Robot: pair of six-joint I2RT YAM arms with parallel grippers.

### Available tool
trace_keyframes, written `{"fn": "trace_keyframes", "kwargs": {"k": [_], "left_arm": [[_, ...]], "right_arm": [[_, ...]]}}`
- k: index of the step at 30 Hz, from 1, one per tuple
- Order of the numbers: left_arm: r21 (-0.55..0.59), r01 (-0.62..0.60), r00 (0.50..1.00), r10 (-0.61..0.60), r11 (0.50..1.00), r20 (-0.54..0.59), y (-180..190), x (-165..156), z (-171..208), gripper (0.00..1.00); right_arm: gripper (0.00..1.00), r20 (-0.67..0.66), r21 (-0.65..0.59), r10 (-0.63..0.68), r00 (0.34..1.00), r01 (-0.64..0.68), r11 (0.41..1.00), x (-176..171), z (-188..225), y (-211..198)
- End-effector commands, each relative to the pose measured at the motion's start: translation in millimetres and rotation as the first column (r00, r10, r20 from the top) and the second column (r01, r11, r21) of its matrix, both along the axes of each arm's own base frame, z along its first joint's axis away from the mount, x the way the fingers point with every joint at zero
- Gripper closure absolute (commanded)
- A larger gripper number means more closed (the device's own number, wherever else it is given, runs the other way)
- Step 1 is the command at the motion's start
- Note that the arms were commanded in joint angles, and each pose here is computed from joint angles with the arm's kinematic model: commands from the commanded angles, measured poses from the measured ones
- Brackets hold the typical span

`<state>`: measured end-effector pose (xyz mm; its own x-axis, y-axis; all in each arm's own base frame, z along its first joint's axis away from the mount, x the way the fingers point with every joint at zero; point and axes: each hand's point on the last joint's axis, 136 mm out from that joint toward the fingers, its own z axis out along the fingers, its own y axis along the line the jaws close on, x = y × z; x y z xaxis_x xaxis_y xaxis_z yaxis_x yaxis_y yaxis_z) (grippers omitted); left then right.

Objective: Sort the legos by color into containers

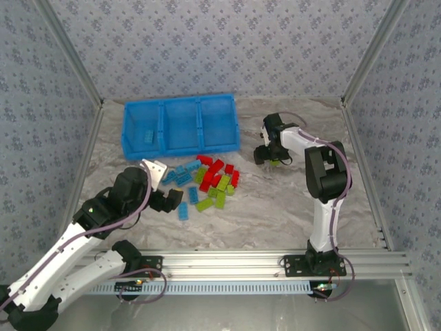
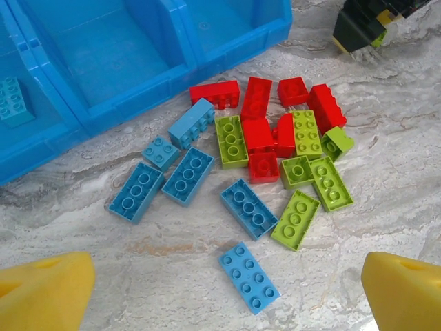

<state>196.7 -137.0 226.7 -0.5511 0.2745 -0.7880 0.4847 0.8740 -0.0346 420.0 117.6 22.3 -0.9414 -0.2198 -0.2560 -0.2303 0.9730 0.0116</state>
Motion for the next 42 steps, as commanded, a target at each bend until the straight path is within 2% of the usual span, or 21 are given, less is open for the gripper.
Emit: {"fn": "trace_keyframes", "kwargs": {"k": [1, 6, 9, 12, 16, 20, 24, 27, 32, 34, 38, 42], "left_arm": [[-0.030, 0.011, 1.000, -0.012, 0.999, -0.005, -1.7, -1.5, 1.6, 0.01], [-0.043, 0.016, 1.000, -0.016, 0.999, -0.013, -3.0, -1.4, 1.0, 0.01], [-0.048, 0.013, 1.000, -0.014, 0.999, -0.014, -2.8, -1.2, 1.4, 0.01], [-0.054, 0.018, 1.000, -0.018, 0.998, -0.013, -3.3, -2.1, 2.0, 0.01], [-0.059, -0.006, 1.000, 0.007, 0.998, 0.006, 1.8, 0.2, 6.0, 0.01], [-0.038, -0.111, 0.993, 0.112, 0.993, 0.027, 22.0, 9.9, 7.0, 0.01], [-0.042, -0.244, 0.969, 0.246, 0.969, 0.034, 47.9, 20.9, 8.6, 0.01], [-0.057, -0.313, 0.948, 0.315, 0.948, 0.035, 63.8, 26.4, 9.3, 0.01], [-0.077, -0.371, 0.927, 0.374, 0.925, 0.029, 78.1, 29.5, 9.0, 0.01], [-0.083, -0.371, 0.927, 0.375, 0.925, 0.025, 78.0, 28.4, 8.6, 0.01], [-0.095, -0.368, 0.928, 0.372, 0.925, 0.028, 77.3, 27.2, 9.5, 0.01], [-0.084, -0.377, 0.924, 0.380, 0.922, 0.031, 79.9, 27.0, 9.2, 0.01]], "right_arm": [[0.34, -0.095, 0.001, -0.006, 0.996, 0.006, 1.000, -22.2, -13.0, -0.6], [0.59, -0.083, -0.034, -0.028, 0.996, 0.025, 0.999, -32.3, -12.9, -3.6], [0.68, -0.041, -0.037, -0.049, 0.998, 0.048, 0.998, -33.6, 1.1, -4.4], [0.73, 0.030, 0.013, -0.066, 0.997, 0.066, 0.998, -35.9, 33.0, 2.9], [0.74, 0.194, 0.176, -0.107, 0.975, 0.072, 0.982, -41.4, 100.6, 23.1], [0.71, 0.323, 0.288, -0.090, 0.942, -0.007, 0.957, -56.2, 160.8, 63.0], [0.71, 0.461, 0.331, -0.023, 0.887, -0.148, 0.932, -74.2, 207.9, 139.7], [0.72, 0.537, 0.377, -0.007, 0.843, -0.232, 0.897, -74.7, 222.1, 200.2], [0.73, 0.588, 0.265, 0.070, 0.806, -0.273, 0.925, -35.6, 206.2, 267.0], [0.73, 0.594, 0.203, 0.119, 0.796, -0.291, 0.935, -14.2, 183.1, 290.4], [0.73, 0.618, 0.140, 0.147, 0.772, -0.293, 0.946, 24.0, 158.7, 323.8], [0.71, 0.612, 0.104, 0.173, 0.772, -0.294, 0.950, 48.2, 129.6, 347.6]]}}
